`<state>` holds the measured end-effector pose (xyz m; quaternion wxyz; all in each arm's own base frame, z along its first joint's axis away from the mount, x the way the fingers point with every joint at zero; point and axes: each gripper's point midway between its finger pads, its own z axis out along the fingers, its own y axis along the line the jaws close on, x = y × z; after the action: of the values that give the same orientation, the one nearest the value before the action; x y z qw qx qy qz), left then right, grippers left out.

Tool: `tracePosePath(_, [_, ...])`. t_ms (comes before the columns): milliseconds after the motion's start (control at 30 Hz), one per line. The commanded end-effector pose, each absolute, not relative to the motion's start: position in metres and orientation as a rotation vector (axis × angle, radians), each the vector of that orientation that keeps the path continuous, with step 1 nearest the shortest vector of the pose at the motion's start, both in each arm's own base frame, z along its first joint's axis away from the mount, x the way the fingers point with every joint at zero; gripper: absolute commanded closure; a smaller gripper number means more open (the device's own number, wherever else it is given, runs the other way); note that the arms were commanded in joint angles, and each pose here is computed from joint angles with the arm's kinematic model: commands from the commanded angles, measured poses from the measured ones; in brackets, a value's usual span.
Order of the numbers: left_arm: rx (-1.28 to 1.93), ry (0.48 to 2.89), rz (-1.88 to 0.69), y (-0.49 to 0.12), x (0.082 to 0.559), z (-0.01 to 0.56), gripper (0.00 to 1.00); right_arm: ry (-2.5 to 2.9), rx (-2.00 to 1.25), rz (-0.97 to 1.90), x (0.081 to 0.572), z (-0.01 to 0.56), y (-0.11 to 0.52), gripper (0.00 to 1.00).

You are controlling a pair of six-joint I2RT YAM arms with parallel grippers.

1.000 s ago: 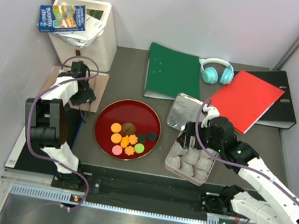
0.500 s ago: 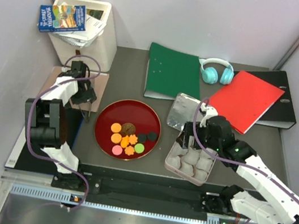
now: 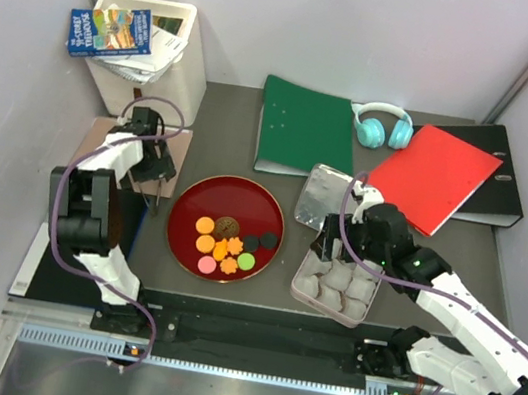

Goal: Pack the cookies

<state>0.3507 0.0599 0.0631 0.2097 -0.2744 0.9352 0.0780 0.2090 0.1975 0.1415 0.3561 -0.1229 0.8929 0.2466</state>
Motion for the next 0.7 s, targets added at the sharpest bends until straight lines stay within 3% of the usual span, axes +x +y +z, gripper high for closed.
tracePosePath(0, [-0.776, 2.59, 0.211, 0.065, 0.366, 0.05, 0.01, 2.249, -0.317, 0.647, 0.216, 0.158, 0.202, 0.01])
tracePosePath(333, [-0.81, 2.608, 0.199, 0.072, 0.39, 0.035, 0.05, 2.26, -0.314, 0.626, 0.218, 0.157, 0.201, 0.01])
tracePosePath(533, [-0.813, 2.61, 0.207, 0.072, 0.385, 0.038, 0.18, 2.261, -0.31, 0.613, 0.22, 0.157, 0.2, 0.01])
tracePosePath(667, [-0.813, 2.599, 0.222, 0.073, 0.375, 0.041, 0.32, 2.261, -0.312, 0.621, 0.222, 0.158, 0.203, 0.01])
